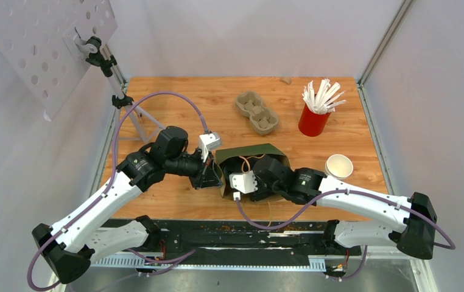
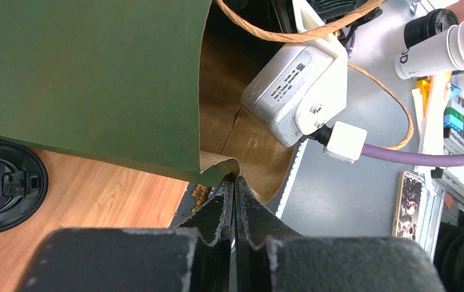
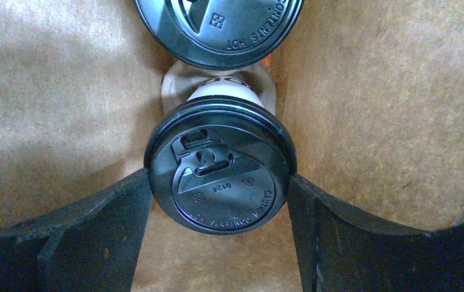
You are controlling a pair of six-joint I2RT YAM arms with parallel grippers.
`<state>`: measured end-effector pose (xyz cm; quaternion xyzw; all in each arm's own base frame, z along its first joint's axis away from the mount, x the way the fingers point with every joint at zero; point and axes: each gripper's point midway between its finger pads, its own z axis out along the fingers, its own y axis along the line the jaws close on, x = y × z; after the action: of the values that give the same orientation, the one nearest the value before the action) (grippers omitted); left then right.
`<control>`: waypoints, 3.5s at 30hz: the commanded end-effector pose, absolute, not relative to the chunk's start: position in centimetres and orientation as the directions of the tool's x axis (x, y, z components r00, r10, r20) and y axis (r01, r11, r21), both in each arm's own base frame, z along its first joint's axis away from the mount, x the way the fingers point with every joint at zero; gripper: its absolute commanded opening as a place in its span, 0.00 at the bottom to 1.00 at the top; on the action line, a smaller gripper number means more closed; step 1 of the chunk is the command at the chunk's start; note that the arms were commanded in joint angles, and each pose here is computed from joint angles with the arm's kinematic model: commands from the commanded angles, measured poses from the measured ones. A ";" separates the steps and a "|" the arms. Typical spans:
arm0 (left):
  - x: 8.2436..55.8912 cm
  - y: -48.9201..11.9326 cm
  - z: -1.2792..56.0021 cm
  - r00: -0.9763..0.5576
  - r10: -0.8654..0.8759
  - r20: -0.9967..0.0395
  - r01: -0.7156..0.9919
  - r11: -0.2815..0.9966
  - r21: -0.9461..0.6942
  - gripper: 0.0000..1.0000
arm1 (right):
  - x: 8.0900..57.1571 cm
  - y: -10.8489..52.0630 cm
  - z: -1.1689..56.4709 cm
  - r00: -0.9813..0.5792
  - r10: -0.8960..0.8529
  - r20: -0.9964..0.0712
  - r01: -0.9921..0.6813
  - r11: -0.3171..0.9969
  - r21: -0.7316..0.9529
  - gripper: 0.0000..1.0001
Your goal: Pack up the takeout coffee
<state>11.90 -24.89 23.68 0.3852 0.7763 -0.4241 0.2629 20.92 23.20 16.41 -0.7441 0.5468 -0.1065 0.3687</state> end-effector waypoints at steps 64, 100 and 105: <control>12.2 -25.5 25.3 -0.529 0.359 -0.769 0.845 0.305 -0.439 0.05 | 21.6 22.4 12.7 0.299 -0.904 -0.306 -0.780 -0.046 -0.624 0.56; 12.6 -25.8 25.3 -0.537 0.349 -0.768 0.839 0.315 -0.444 0.05 | 22.1 22.9 16.2 0.281 -0.891 -0.356 -0.765 0.016 -0.644 0.75; 12.7 -25.9 25.4 -0.537 0.347 -0.769 0.839 0.315 -0.444 0.05 | 22.1 23.0 16.6 0.287 -0.888 -0.360 -0.765 0.013 -0.643 0.78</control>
<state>12.07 -25.19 23.48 0.3834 0.7794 -0.4255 0.2539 21.94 22.21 14.42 -0.7128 0.5890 -0.0950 0.3686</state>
